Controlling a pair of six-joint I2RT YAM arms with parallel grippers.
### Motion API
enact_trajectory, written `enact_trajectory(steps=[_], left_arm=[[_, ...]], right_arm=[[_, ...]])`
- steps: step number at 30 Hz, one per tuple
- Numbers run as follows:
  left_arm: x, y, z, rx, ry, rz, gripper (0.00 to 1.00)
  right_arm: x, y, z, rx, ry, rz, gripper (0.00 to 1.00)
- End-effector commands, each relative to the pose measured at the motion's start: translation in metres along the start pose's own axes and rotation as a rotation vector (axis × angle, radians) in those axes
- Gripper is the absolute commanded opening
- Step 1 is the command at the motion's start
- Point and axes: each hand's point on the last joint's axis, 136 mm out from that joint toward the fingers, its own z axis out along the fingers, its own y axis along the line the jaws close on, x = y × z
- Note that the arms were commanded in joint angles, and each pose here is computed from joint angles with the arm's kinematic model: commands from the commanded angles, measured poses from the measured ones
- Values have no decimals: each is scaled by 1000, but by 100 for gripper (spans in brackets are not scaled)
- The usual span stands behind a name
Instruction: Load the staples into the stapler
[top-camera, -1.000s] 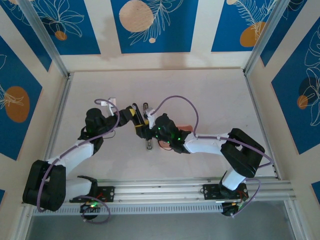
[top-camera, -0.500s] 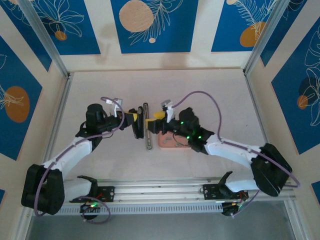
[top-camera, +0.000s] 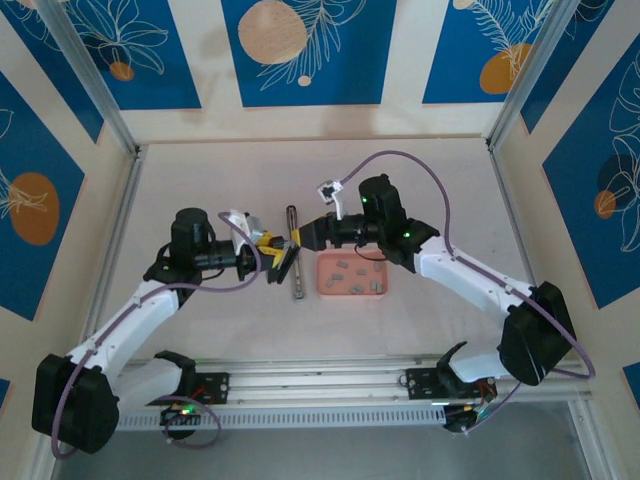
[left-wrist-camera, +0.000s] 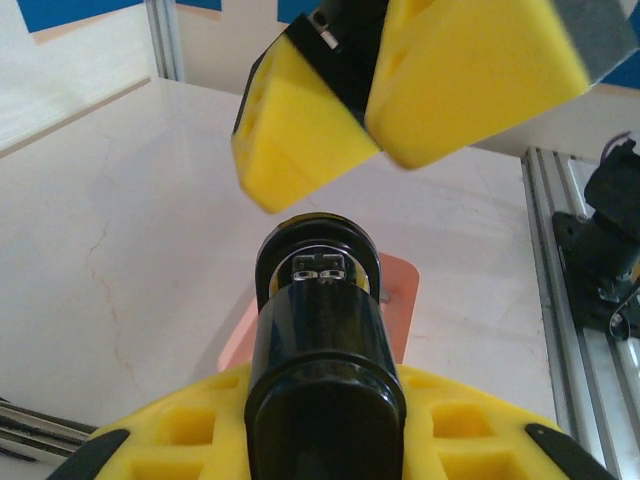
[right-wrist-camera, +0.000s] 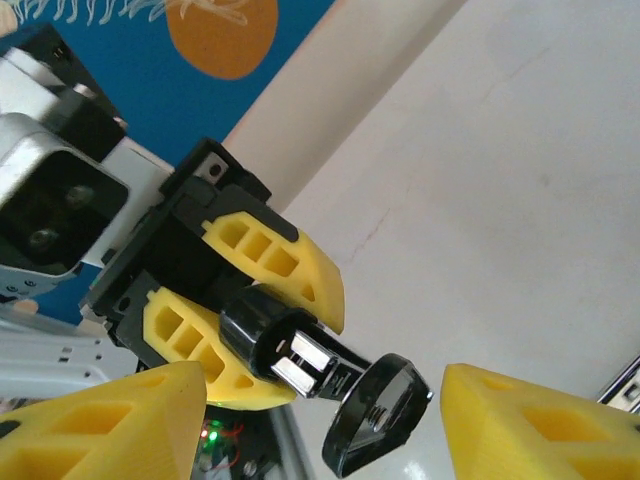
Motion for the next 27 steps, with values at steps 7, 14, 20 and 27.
enact_trajectory(steps=[7,14,20,27], left_arm=[[-23,-9,-4,9,-61,152,0],[-24,-11,-2,14,-62,162,0],[-25,-14,-2,23,-60,164,0],[-41,-14,-5,13,-90,155,0]], right_arm=[[24,-3,4,-22,113,133,55],[27,-6,8,-21,124,172,44],[33,-18,13,13,142,207,36],[42,-66,-3,154,83,336,27]])
